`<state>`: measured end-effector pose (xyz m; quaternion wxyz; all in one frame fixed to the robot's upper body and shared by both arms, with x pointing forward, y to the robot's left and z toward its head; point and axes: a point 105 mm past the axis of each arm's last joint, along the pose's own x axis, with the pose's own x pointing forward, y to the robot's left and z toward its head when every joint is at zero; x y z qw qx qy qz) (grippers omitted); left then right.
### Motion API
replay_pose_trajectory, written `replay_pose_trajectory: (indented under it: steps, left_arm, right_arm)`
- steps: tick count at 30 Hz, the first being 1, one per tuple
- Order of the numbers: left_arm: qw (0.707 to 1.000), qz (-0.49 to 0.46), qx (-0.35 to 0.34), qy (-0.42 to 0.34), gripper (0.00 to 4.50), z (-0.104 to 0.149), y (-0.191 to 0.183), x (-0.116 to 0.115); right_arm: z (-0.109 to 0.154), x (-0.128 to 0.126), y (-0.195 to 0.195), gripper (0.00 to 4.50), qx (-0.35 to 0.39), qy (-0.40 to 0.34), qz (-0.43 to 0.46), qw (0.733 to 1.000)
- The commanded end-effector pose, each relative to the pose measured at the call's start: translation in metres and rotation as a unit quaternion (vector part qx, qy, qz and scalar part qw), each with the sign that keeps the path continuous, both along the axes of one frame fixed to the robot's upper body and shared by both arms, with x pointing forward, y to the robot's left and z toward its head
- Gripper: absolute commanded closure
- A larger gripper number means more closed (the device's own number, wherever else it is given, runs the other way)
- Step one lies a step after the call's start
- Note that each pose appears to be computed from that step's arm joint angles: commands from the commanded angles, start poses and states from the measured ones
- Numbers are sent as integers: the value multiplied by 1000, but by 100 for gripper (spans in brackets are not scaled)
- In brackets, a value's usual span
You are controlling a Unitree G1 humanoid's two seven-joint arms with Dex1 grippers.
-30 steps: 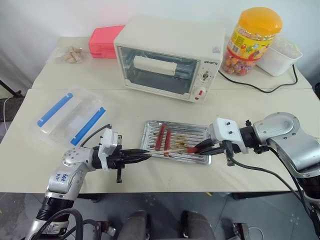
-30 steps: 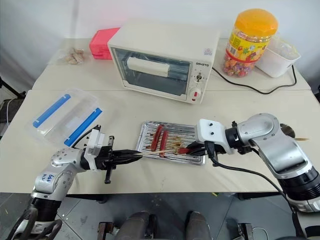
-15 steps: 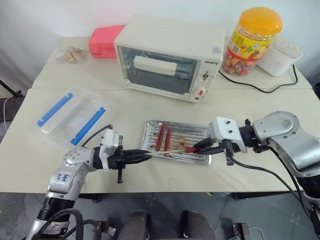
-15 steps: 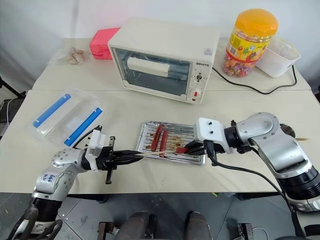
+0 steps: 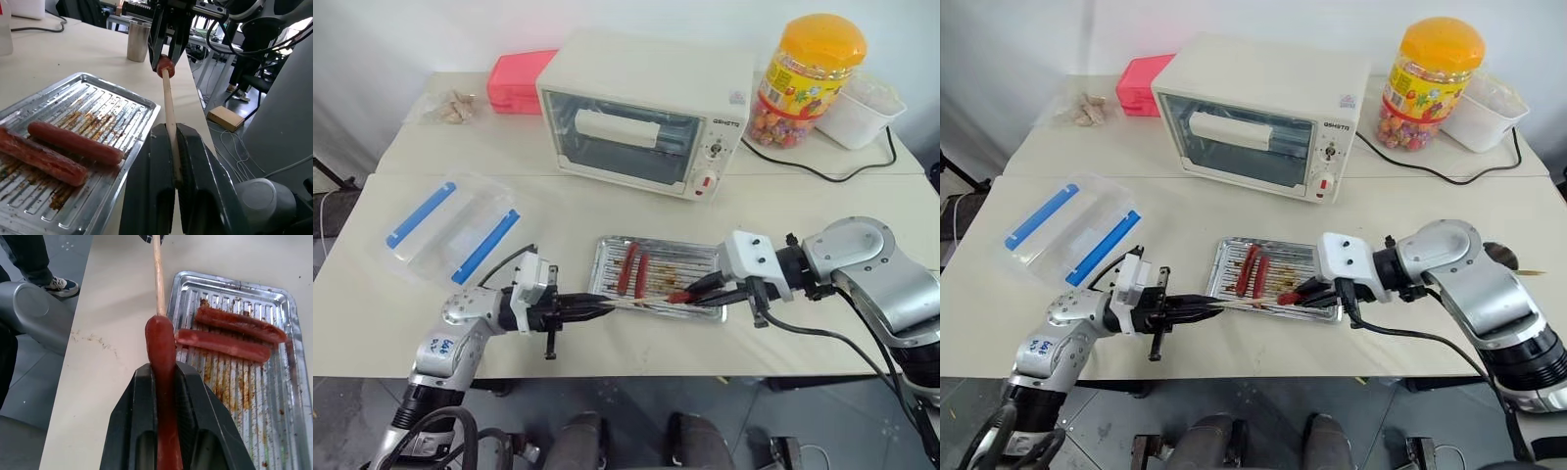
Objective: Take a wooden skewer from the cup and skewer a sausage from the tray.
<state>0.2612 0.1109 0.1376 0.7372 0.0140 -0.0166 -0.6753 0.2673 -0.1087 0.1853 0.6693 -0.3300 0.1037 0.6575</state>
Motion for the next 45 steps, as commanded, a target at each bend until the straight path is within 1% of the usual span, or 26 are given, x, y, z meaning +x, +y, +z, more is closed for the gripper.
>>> replay_pose_trajectory:
  steps: [1,9,12,16,21,27,29,30,34,35,39,40,41,43,45]
  left_arm:
    - [999,-49,-1,-1,450,-1,-24,-4]
    - [995,-97,6,-3,450,-3,-57,-2]
    - [994,-109,-1,-3,450,1,-69,0]
    - [993,-114,-5,-3,450,3,-77,1]
    - [993,-120,-17,-3,450,8,-75,-3]
    - [997,-79,-10,-9,450,8,-51,1]
    - [998,-62,-12,-15,450,10,-41,3]
    - [998,-52,-12,-16,450,11,-36,4]
    - [999,12,-10,-28,450,16,-4,4]
    - [999,27,-9,-30,450,18,4,2]
    - [995,89,6,-34,450,20,37,-3]
    - [994,105,11,-34,450,19,44,-5]
    - [992,122,12,-33,450,20,53,-7]
    - [984,172,5,-37,450,25,71,-11]
    - [973,228,-19,-42,450,34,87,-13]
  right_arm:
    - [9,-13,22,418,17,-14,60,998]
    - [8,-16,35,418,17,-11,82,996]
    - [9,-17,41,418,20,-11,87,996]
    - [9,-17,45,418,23,-10,90,996]
    - [9,-18,44,418,27,-6,88,996]
    - [9,-8,31,418,33,-1,44,998]
    - [8,-7,23,359,30,9,33,999]
    - [7,-6,19,336,29,8,27,999]
    - [4,-4,-10,202,27,4,-3,1000]
    - [6,-4,-15,174,35,0,-7,999]
    - [14,-2,-30,33,80,-33,-20,996]
    - [13,-3,-34,4,85,-33,-19,996]
    - [12,-5,-38,4,94,-34,-18,995]
    - [14,-13,-44,4,151,-33,-1,988]
    - [17,-10,-45,4,210,-57,-27,976]
